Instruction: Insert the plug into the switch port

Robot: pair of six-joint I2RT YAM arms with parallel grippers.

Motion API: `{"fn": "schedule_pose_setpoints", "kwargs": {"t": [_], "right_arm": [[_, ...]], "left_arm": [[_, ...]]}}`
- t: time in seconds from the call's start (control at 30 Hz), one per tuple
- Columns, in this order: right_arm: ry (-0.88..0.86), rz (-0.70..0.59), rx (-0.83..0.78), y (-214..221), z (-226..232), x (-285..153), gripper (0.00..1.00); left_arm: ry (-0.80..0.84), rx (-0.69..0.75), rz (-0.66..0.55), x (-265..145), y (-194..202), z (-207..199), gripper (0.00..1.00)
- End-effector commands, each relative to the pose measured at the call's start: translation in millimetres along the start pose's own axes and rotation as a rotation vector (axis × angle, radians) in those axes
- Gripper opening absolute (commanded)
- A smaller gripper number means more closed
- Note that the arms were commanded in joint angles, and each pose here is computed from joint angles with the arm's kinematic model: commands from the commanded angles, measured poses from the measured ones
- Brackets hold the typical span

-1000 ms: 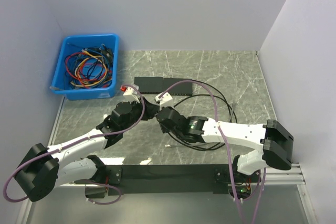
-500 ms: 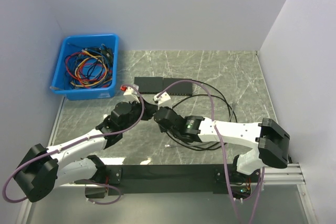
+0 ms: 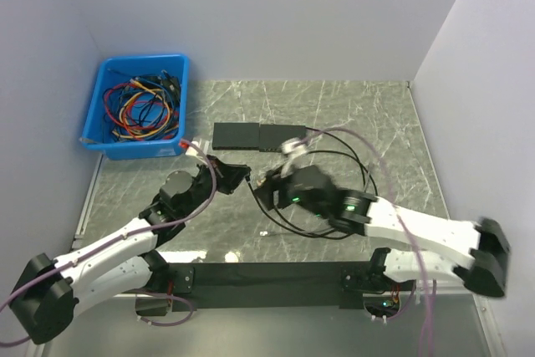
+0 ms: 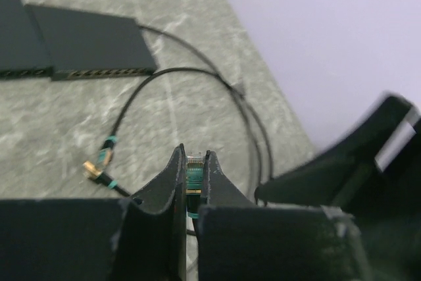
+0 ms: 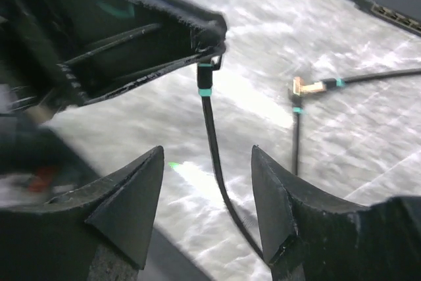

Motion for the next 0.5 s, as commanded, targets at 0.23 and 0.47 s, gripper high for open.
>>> {"fn": "schedule_pose_setpoints", "kwargs": {"t": [0.23,0.47], "right_arm": [[-0.656,-0.356,0.234,-42.5,-7.4,-63.0,0.53],[-0.812,-0.400,0.223,-52.4,6.0,-67.8,0.49]], "left_arm": [[0.580,0.003,-0.065,-47.6,-23.2,-67.6,0.01],[0.807,0.006,-0.013,-64.8,-18.1,-88.1,0.01]]}}
Point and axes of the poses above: each gripper's point midway between its finger pads, its own x axis out along the fingers, its own z axis along the line the jaws close on, y = z × x, the point moved 6 cm from there along -x, back along the fingers, and after that the axes turned 11 degrees about -x, right-handed, at the moved point
